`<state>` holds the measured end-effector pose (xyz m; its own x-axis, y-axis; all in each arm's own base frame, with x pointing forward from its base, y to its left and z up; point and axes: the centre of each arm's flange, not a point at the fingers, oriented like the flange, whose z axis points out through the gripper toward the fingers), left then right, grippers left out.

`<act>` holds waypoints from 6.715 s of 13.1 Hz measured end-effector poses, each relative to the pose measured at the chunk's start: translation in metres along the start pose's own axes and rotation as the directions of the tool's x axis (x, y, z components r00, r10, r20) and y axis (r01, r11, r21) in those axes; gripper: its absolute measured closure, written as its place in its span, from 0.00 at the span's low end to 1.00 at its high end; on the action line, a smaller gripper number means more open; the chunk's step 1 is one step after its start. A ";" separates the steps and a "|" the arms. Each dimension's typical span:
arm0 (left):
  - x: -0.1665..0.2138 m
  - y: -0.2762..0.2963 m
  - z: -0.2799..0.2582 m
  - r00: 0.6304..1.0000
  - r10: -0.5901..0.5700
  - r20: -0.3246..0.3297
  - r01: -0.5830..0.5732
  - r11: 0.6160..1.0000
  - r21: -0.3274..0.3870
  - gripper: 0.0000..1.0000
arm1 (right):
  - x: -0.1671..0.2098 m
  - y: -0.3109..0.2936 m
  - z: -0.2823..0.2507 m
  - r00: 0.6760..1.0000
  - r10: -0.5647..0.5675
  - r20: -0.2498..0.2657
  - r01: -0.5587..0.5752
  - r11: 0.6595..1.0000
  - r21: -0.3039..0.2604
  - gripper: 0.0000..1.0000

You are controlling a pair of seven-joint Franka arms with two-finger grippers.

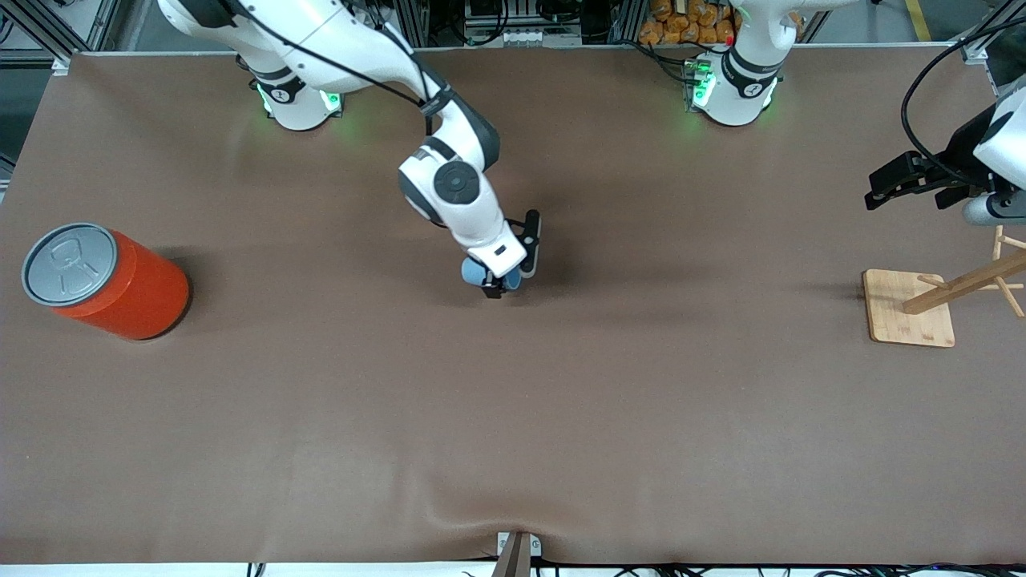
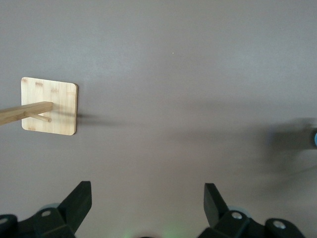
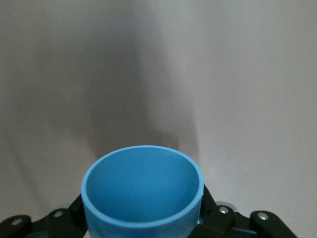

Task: Flip cup

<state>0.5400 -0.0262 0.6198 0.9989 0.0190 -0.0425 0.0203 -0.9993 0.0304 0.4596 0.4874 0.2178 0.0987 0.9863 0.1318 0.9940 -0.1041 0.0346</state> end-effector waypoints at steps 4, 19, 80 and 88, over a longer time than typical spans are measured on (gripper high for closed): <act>0.000 0.000 0.000 1.000 0.002 0.001 -0.002 1.000 0.000 0.00 | 0.019 -0.020 0.002 0.999 -0.035 0.009 0.036 0.999 -0.027 0.17; 0.011 0.005 0.019 0.999 0.020 0.041 -0.013 0.987 -0.159 0.00 | 0.031 0.001 -0.068 0.963 0.264 0.055 -0.259 0.962 -0.084 0.00; -0.005 0.312 0.487 0.960 0.180 0.214 0.127 0.400 -0.908 0.95 | -0.413 0.152 -0.460 0.021 0.992 0.122 -0.990 0.038 -0.138 0.00; 0.042 0.308 0.306 0.953 0.072 0.295 0.216 0.524 -0.824 0.95 | -0.410 0.153 -0.461 0.018 0.994 0.109 -0.995 0.029 -0.099 0.00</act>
<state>0.5751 -0.3427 0.3222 0.9408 -0.0629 -0.3331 0.2607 -0.4939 0.8295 0.5494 0.0079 0.6261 0.9949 -0.0716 -0.0708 -0.0740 -0.9967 -0.0322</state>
